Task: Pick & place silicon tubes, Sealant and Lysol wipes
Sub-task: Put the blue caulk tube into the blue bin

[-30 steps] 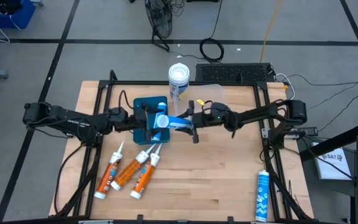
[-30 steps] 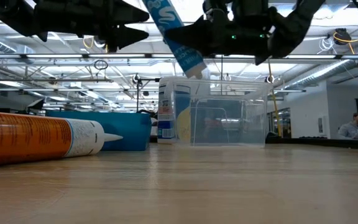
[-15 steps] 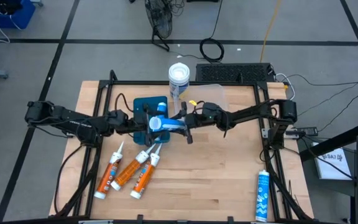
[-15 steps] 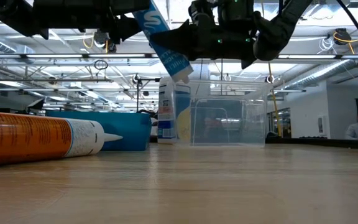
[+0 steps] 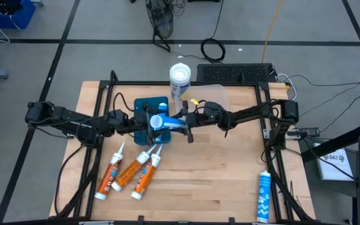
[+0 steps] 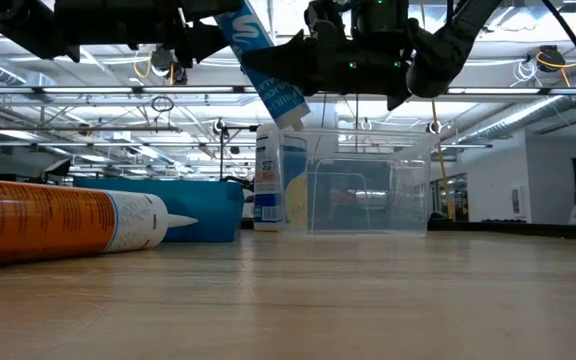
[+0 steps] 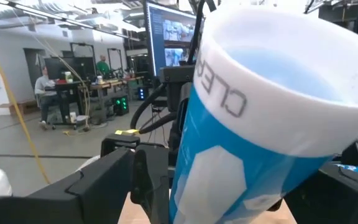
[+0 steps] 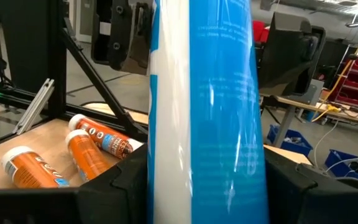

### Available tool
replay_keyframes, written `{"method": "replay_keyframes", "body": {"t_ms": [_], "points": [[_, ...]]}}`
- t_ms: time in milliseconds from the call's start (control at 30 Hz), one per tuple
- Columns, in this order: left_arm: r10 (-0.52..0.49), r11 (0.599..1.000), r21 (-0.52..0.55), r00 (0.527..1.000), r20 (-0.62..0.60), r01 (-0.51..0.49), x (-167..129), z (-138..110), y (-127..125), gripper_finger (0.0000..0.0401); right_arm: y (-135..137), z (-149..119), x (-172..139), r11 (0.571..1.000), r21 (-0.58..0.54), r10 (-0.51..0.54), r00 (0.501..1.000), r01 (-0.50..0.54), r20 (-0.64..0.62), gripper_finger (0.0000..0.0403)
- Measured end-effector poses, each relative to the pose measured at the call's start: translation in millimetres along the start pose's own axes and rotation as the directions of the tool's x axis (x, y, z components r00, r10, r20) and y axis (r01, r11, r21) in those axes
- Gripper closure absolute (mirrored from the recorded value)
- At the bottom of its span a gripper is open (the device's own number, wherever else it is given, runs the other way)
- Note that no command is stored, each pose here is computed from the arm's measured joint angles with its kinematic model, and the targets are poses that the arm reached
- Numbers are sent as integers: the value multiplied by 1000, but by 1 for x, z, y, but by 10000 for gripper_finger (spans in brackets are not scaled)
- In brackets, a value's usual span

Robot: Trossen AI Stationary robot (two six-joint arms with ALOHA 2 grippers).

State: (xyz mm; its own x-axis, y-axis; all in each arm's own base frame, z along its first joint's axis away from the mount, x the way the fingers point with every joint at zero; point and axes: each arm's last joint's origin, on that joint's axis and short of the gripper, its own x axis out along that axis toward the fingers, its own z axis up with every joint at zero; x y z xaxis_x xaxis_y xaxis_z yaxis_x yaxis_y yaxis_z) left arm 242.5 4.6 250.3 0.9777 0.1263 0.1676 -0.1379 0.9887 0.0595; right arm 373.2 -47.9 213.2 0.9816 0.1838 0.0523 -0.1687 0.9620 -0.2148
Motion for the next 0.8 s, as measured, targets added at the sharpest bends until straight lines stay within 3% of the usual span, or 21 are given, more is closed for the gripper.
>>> {"method": "replay_keyframes", "body": {"t_ms": [800], "points": [[-6, 1000, -13, 1000, 7, 6, 5, -7, -1, 37, 0, 3, 4, 1000, 4, 13, 1000, -13, -9, 200]]}}
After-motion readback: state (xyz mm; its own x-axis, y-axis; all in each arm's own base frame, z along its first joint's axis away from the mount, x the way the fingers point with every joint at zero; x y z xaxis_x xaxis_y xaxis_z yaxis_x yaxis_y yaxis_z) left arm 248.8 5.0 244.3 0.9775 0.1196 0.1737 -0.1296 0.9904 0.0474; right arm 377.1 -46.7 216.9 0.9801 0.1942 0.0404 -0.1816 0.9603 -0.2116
